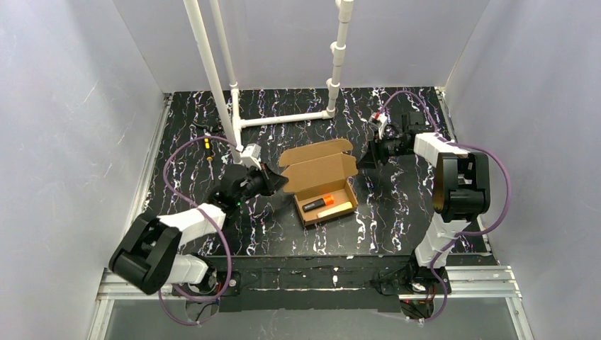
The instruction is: Fold the paper box
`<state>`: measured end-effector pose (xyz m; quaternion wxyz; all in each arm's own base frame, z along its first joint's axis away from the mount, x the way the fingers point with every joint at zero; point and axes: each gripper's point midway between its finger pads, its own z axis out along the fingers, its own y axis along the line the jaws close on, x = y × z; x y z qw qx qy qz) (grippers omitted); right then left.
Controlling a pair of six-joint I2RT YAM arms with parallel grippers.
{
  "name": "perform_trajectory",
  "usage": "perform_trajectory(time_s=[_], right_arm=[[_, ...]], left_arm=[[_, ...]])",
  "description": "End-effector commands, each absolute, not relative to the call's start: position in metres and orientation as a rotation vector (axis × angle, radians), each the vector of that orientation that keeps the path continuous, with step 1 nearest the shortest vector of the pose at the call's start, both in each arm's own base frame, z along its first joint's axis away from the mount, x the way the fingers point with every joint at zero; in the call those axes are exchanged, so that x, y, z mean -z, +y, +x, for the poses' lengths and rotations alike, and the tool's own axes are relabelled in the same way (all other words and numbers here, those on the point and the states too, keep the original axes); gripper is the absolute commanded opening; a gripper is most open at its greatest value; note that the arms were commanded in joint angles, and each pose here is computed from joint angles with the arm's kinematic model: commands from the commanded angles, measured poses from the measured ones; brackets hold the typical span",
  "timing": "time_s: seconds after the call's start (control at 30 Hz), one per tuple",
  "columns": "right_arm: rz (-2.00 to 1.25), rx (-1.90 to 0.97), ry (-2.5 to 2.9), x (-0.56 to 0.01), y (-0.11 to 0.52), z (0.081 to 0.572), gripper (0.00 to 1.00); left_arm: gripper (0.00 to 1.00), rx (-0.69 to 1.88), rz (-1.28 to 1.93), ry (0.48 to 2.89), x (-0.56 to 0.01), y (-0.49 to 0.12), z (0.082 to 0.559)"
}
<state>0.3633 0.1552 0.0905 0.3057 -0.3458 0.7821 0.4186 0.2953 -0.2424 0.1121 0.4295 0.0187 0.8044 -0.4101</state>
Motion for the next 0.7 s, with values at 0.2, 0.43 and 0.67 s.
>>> perform_trajectory(time_s=[0.2,0.43,0.67], right_arm=[[-0.924,-1.257,1.961,-0.105,0.167,0.351,0.68],[-0.865,-1.151,2.028,-0.094,0.163,0.37,0.62],[-0.937,-1.285,1.926,-0.11,0.18,0.35,0.46]], left_arm=[[0.0,0.912,0.201,1.912,-0.127,-0.229,0.288],[0.0,0.928,0.278,1.884,-0.133,-0.233,0.283],[0.0,0.927,0.288,1.881,-0.133,-0.232,0.281]])
